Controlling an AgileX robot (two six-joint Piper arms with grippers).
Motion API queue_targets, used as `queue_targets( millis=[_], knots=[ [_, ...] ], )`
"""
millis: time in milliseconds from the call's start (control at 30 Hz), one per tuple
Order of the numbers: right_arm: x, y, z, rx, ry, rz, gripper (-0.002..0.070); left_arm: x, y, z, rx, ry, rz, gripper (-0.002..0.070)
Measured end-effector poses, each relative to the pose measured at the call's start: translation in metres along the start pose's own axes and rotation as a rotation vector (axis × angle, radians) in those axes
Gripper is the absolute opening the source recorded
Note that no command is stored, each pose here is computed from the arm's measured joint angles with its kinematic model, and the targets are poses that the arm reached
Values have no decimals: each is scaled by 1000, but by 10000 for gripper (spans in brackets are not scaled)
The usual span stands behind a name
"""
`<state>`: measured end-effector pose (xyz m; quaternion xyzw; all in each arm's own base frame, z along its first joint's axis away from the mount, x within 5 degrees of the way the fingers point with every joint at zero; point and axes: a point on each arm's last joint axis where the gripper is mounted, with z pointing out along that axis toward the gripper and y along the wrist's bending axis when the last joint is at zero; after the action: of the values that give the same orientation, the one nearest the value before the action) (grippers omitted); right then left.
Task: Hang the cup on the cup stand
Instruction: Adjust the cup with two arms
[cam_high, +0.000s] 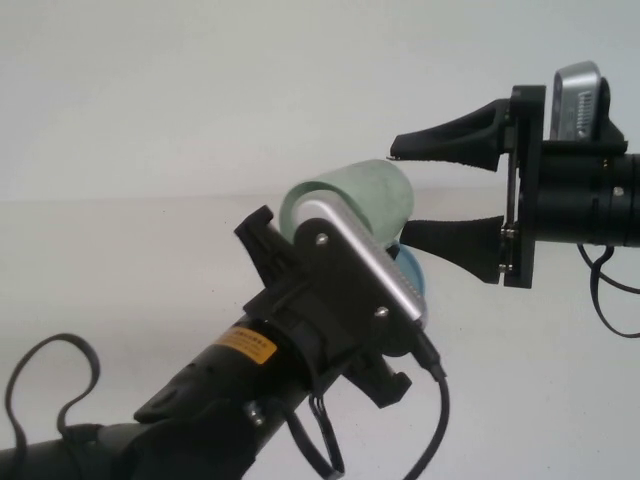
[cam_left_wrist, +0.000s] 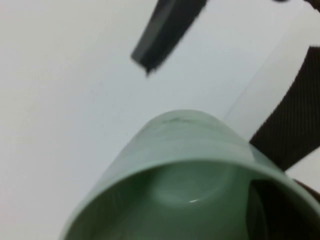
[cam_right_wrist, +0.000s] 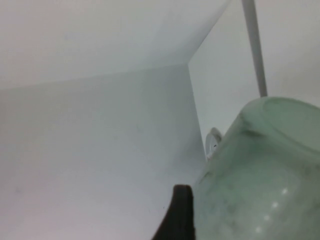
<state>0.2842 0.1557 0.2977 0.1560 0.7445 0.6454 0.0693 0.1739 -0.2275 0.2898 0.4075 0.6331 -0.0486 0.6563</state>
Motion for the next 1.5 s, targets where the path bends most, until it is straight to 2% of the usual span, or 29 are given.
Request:
queue_targets(
  millis=[400, 500, 800, 1200, 1333, 1500],
  knots=[
    [-17, -23, 10, 63, -57, 94, 648, 3, -9, 8, 35, -3, 73, 11],
    [-18, -24, 10, 64, -57, 97, 643, 4, -9, 8, 31, 8, 55, 11],
    [-17, -23, 10, 54, -52, 116, 516, 2, -10, 10, 42, 2, 49, 11],
    [-18, -24, 10, 61, -44, 63, 503, 3, -12, 10, 70, 24, 6, 20],
    [-18, -24, 10, 56, -42, 35, 503, -1, -10, 12, 70, 41, -55, 80],
    [-19, -23, 7, 47, -35, 9, 502, -7, -5, 8, 61, 32, -105, 239]
  ],
)
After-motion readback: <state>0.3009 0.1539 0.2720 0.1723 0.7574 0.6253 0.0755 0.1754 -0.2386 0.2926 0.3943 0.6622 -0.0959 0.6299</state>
